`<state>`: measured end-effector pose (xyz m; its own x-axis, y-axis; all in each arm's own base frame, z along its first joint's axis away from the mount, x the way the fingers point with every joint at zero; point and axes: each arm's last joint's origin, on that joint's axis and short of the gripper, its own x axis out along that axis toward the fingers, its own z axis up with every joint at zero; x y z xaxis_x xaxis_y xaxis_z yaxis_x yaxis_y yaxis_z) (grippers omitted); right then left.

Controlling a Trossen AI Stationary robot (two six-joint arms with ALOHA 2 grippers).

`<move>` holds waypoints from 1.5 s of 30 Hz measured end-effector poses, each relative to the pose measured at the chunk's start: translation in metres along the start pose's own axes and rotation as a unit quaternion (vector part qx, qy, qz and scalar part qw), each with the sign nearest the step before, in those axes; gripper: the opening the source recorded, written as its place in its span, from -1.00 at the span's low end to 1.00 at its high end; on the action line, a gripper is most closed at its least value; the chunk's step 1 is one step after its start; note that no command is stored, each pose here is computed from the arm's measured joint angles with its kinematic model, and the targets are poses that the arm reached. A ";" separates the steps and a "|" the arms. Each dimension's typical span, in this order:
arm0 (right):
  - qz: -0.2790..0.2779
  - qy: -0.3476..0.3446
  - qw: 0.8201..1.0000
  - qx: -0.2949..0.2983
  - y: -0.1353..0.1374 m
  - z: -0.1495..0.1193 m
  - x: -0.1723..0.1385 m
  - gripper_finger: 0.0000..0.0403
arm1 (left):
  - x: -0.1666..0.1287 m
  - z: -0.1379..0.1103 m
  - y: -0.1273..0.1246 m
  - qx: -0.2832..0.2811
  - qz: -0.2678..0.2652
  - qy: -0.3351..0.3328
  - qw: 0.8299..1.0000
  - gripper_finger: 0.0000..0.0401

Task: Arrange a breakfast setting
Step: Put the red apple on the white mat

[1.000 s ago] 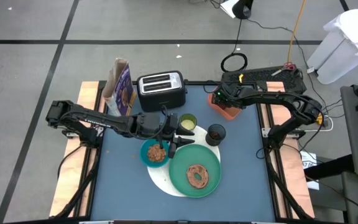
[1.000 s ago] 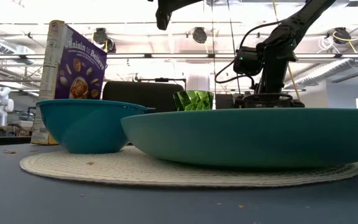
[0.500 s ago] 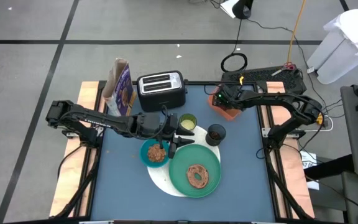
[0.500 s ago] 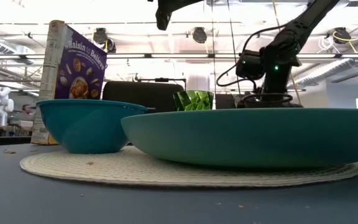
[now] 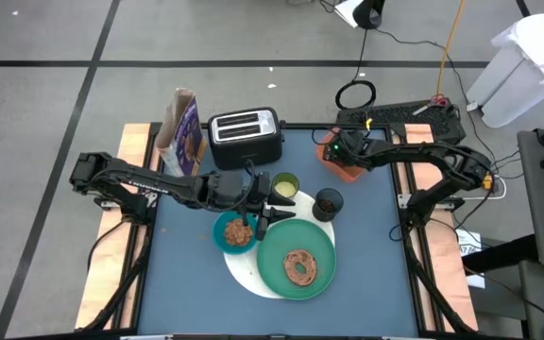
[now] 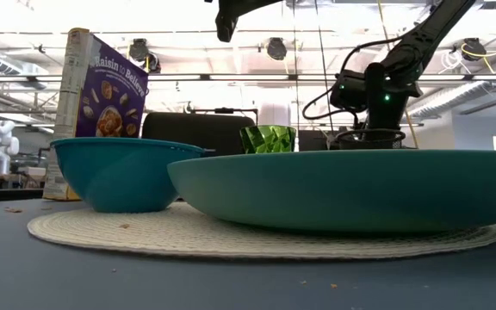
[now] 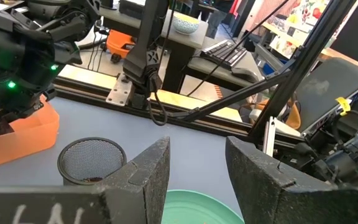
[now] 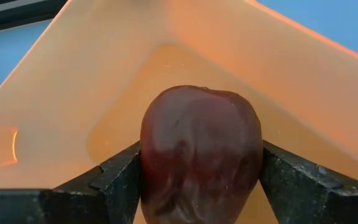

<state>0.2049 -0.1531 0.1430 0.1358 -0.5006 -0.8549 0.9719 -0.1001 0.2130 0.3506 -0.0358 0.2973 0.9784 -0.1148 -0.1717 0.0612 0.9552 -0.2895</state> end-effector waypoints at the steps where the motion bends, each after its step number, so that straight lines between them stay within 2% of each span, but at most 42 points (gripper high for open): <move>1: 0.002 0.000 1.000 -0.003 0.000 0.000 0.000 0.36 | 0.000 0.000 0.000 0.000 0.000 0.000 1.000 -0.20; 8: 0.033 -0.015 0.999 -0.011 0.000 0.007 -0.017 0.36 | 0.000 0.000 0.000 0.000 0.000 0.000 1.000 -0.20; 18: 0.119 -0.079 0.989 -0.028 -0.005 0.025 -0.067 0.35 | 0.000 0.000 0.000 0.002 0.000 0.000 1.000 -0.20; 25: 0.178 -0.125 0.973 -0.072 -0.010 0.029 -0.102 0.35 | 0.000 0.000 0.000 0.002 0.000 -0.001 1.000 -0.20; 31: 0.245 -0.169 0.947 -0.123 -0.008 0.025 -0.130 0.35 | 0.000 0.001 0.000 0.002 -0.001 -0.003 1.000 -0.20; 34: 0.306 -0.187 0.920 -0.155 -0.004 0.021 -0.141 0.35 | 0.000 0.001 0.000 0.002 -0.001 -0.004 1.000 -0.20; 37: 0.391 -0.200 0.879 -0.184 -0.001 0.013 -0.149 0.35 | 0.000 0.001 0.000 0.002 -0.001 -0.004 1.000 -0.20; 39: 0.448 -0.212 0.845 -0.200 -0.001 0.007 -0.151 0.35 | 0.000 0.001 0.000 0.002 -0.001 -0.004 1.000 -0.20; 42: 0.529 -0.232 0.784 -0.225 -0.004 -0.003 -0.150 0.35 | 0.000 0.001 0.000 0.002 -0.001 -0.004 1.000 -0.20; 45: 0.604 -0.243 0.718 -0.247 -0.010 -0.014 -0.146 0.35 | 0.000 0.001 0.000 0.002 -0.001 -0.005 1.000 -0.20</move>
<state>0.1778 -0.0664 0.2591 0.9702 -0.2185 0.1050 0.1670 0.9164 0.3636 0.3507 -0.0358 0.2983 0.9801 -0.1148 -0.1618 0.0648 0.9561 -0.2858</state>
